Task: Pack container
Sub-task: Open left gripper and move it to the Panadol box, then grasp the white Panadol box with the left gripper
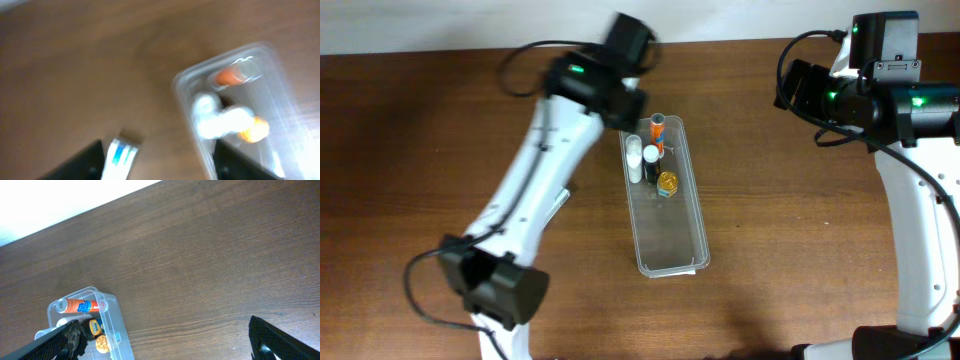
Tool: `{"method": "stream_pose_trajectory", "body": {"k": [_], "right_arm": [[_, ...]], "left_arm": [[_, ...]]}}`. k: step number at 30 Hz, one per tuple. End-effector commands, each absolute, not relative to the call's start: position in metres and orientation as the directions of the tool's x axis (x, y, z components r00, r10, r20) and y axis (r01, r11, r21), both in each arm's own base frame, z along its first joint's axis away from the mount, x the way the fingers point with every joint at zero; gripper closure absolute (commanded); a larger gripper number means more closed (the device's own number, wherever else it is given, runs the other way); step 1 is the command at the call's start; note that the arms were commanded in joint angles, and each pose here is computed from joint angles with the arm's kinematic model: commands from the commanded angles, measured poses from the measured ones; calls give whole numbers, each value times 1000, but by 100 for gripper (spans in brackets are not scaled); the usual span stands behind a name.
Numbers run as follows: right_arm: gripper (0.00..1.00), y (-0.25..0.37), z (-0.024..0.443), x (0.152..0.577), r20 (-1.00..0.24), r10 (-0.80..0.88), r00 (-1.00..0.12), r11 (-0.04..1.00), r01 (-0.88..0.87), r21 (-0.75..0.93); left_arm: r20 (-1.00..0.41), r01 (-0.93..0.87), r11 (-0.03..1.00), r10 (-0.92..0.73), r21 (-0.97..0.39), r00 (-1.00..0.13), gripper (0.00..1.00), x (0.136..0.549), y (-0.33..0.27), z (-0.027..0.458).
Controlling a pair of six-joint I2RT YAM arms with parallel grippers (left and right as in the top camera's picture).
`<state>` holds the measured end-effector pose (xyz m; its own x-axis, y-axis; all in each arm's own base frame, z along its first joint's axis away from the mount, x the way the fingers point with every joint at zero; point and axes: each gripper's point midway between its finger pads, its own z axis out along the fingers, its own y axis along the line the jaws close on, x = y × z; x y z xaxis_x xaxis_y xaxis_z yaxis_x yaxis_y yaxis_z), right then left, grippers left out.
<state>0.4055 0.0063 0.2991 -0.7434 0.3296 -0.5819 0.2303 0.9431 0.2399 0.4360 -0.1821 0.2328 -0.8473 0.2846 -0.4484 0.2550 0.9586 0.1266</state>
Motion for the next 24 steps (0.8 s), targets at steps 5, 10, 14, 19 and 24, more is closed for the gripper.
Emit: {"method": "stream_pose_trajectory", "body": {"k": [5,10,14,19,24], "right_arm": [[2,6,302,407,-587,333,-738,942,229,247],[2,6,302,407,-587,334,-738,942,230,247],[2,6,302,407,-587,333,-738,942,229,247],[2,6,302,407,-587,334,-738,942,230,247],[2,6,302,407,-587,334,-738,942,230,247]], "left_arm": [[-223,74,994,91,84,-971,18,401,-75,224],[-74,176,979,169,-100,-983,22,383,-78,189],[8,277,957,279,-81,-960,16,375,-74,149],[105,391,920,393,-37,-914,13,362,-57,92],[154,365,930,365,-32,-918,13,347,-41,52]]}}
